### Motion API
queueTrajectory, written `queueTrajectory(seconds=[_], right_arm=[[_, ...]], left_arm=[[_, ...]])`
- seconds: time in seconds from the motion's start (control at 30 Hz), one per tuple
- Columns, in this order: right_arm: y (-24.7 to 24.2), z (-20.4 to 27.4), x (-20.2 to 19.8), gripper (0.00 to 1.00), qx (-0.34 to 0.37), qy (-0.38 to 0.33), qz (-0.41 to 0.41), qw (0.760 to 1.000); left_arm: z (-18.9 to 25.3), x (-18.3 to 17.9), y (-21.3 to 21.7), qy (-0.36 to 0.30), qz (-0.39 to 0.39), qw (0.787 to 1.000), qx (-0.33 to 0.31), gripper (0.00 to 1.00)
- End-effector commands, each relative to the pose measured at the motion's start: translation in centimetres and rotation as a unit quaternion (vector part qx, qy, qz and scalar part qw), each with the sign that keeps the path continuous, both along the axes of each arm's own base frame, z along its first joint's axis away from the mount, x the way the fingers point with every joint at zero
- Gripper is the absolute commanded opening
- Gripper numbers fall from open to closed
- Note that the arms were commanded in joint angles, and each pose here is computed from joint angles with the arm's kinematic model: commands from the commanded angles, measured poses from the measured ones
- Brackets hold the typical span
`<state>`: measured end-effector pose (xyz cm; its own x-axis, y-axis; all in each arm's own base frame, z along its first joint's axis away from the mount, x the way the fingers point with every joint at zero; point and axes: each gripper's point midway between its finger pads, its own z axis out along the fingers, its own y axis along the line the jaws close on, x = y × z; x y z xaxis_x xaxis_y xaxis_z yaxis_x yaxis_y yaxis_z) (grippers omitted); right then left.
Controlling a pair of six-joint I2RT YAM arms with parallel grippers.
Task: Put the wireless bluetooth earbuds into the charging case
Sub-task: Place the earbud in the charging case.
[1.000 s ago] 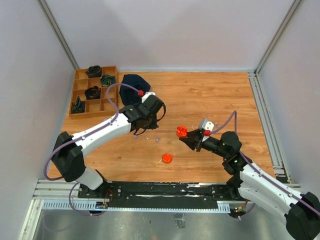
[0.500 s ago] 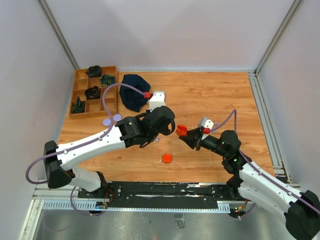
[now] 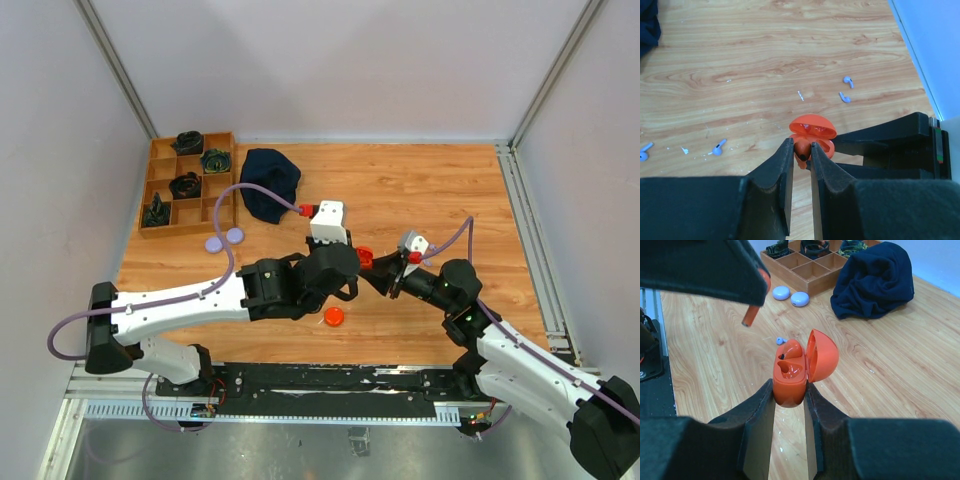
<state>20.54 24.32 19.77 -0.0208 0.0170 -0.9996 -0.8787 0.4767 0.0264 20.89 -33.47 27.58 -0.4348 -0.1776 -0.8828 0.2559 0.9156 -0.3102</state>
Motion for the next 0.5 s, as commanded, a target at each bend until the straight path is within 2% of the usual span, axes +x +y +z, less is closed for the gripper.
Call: queueTrajectory(seconds=[0.0,0.47], right_arm=[[0.2,3.1,0.4,0.07,0.035,-0.027,-0.004,0.999],[0.3,3.6,0.2,0.07,0.045,-0.026,0.001,0.999]], left_arm=[[1.1,0.3,-0.5,-0.041,0.019,0.999,-0.021,0.18],[1.5,0.3,-1.2,-0.119,0.018,0.993,-0.016,0.18]])
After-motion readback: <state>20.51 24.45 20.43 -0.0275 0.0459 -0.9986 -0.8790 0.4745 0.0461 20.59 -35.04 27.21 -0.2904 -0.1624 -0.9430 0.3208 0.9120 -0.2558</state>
